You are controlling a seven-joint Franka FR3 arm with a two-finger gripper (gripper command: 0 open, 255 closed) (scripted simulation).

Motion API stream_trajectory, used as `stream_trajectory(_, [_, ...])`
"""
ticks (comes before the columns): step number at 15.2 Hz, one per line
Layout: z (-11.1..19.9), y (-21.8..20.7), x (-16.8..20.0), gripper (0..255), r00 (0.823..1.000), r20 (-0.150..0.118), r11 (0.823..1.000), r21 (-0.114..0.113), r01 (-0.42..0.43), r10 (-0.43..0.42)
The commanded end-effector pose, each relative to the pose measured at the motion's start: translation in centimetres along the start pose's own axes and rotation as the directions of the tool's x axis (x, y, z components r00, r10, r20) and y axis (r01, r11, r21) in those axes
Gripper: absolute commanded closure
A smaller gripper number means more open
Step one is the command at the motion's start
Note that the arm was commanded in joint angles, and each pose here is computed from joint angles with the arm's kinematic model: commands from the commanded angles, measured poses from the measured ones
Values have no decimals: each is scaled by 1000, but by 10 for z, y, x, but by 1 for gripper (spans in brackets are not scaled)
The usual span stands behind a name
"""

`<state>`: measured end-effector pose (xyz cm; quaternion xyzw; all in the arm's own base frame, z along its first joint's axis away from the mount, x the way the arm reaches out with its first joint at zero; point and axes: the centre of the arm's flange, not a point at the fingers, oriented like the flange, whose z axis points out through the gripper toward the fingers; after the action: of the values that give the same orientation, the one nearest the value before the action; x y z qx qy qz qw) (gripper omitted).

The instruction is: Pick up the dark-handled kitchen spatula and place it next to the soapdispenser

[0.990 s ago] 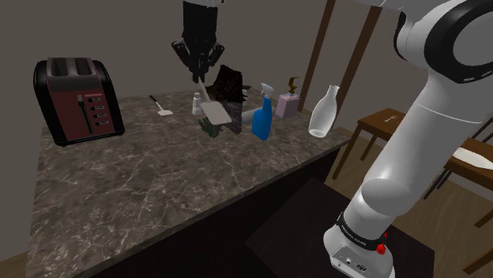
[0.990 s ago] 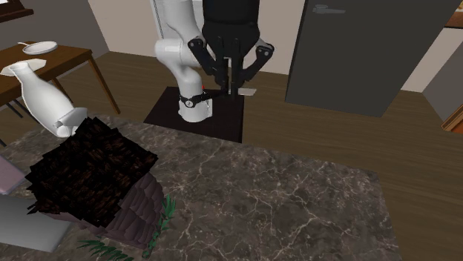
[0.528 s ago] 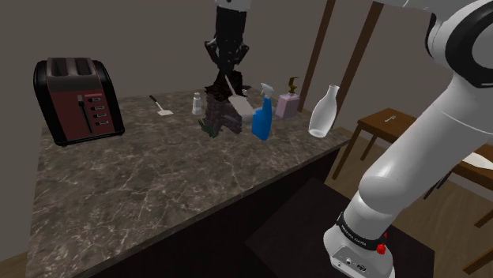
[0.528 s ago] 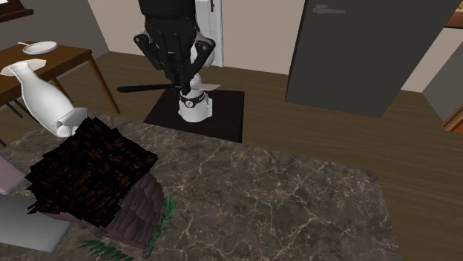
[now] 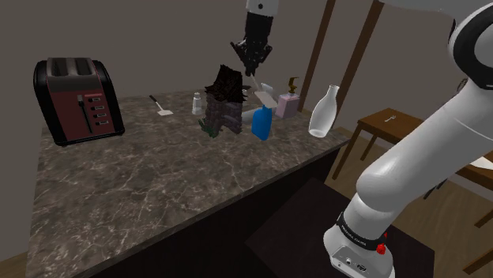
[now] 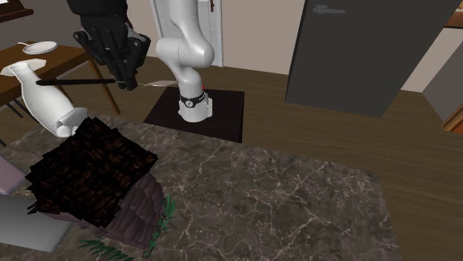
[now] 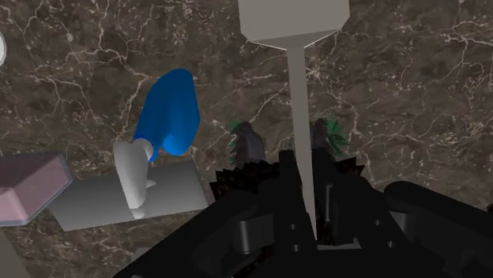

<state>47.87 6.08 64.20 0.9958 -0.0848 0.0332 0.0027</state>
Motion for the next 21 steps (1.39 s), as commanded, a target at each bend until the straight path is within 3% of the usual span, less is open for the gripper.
stream_trajectory(1, [-1, 27, 2, 255, 1000, 0, 1000, 0, 1, -1])
stream_trajectory(21, [1, 290, 31, 255, 1000, 0, 1000, 0, 1, -1])
